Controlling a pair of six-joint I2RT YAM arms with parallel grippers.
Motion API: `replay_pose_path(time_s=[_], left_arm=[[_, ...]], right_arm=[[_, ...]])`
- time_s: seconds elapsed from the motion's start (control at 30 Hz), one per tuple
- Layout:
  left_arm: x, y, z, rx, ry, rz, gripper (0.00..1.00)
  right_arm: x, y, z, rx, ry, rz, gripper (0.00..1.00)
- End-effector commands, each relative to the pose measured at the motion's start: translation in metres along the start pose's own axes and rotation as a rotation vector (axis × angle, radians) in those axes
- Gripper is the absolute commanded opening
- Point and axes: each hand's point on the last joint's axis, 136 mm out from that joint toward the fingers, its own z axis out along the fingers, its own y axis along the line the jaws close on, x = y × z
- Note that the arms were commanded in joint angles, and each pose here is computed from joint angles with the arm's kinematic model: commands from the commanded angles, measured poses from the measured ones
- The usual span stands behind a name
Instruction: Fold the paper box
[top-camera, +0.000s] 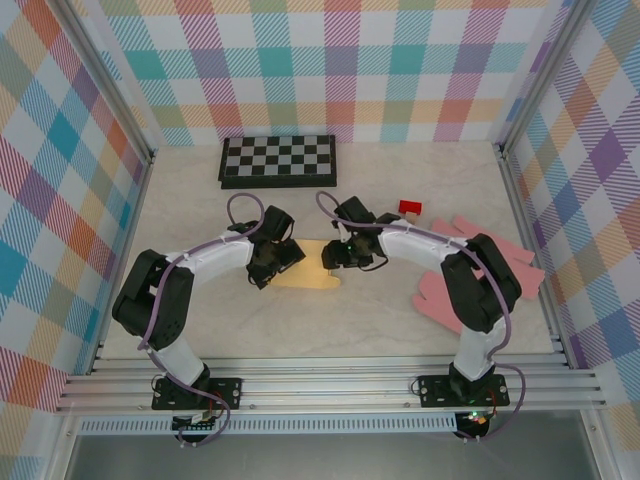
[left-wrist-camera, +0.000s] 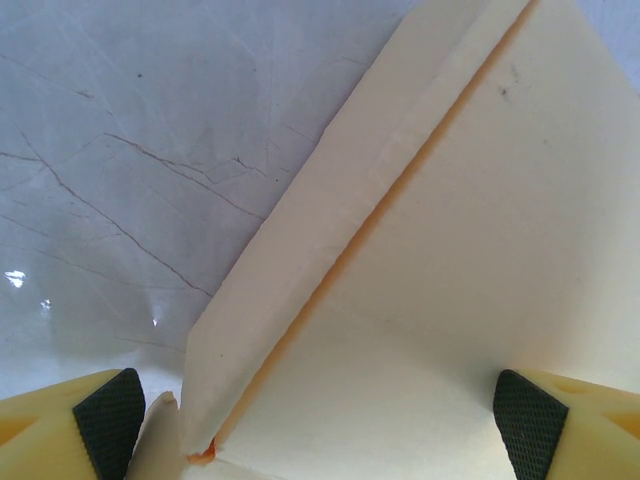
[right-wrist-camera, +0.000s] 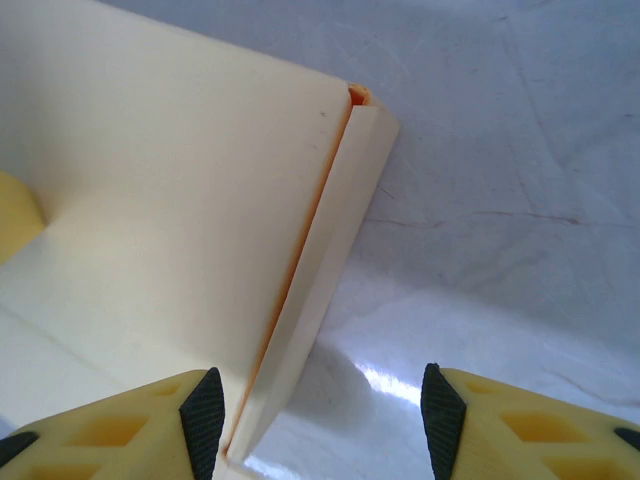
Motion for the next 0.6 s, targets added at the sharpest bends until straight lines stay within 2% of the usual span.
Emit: replay_pose_path(time_s=[0.0,0.2,0.33,0.57], left_arm=[[0.002,0.015,0.011,-0.077,-0.013,0.013,0.92],[0.001,0.012,0.01,-0.064,-0.017,0.01,0.92],[0.001,0.013,0.011,-0.065,-0.017,0.008,0.92],[0.002,0.016,0.011,-0.067,-0.018,0.005,0.92]], right_arm=[[-0.004,0.002,-0.037,0.006,-0.051,0.024,0.58],[0.024,0.017,-0.034,-0.134,0.013,0.185,0.56],[0.035,0.02,-0.024,-0.175,0.028,0.275,0.54],[0.039,0.034,-0.011,-0.248,0.049,0.324,0.49]])
